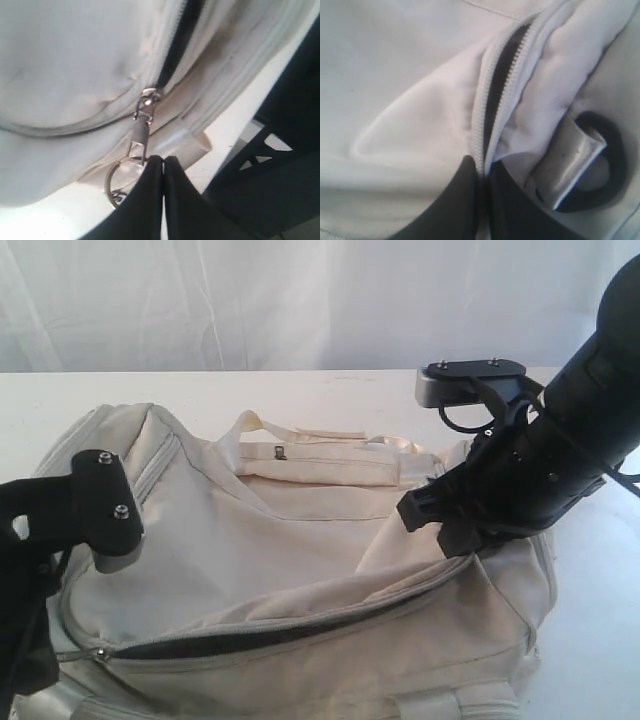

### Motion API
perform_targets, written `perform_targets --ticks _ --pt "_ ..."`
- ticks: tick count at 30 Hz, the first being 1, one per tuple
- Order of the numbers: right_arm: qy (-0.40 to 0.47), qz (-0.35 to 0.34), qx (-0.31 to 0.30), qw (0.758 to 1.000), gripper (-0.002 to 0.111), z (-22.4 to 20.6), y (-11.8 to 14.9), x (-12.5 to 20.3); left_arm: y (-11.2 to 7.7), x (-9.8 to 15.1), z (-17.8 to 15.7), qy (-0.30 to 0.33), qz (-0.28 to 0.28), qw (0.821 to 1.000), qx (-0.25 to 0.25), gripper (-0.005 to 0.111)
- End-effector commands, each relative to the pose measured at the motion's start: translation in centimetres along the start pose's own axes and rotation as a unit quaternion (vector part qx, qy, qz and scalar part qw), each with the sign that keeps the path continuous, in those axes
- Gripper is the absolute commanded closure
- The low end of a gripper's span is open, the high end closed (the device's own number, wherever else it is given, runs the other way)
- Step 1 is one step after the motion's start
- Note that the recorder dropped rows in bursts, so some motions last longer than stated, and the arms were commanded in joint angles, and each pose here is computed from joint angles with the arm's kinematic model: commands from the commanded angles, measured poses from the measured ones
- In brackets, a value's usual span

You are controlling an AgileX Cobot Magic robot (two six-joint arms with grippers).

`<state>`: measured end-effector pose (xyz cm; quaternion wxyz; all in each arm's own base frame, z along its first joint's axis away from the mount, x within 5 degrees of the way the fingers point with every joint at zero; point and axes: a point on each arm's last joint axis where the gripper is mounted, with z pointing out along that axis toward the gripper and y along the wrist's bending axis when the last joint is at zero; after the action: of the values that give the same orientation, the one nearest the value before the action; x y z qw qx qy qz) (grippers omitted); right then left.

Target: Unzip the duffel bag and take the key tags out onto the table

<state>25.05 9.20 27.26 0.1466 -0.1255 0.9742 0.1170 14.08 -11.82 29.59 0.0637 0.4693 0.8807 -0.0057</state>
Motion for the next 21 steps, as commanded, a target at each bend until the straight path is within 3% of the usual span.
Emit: perform_targets --ticks 1,21 --pt "-0.013 -0.014 0.023 1.000 0.108 -0.1 -0.7 -0.2 0.8 1.7 -0.4 0.055 -0.022 0.997 -0.058 0.107" --pt "-0.008 -0.018 0.028 0.999 0.108 -0.1 -0.8 -0.1 3.5 2.2 -1.3 0.077 -0.042 0.972 -0.217 0.107"
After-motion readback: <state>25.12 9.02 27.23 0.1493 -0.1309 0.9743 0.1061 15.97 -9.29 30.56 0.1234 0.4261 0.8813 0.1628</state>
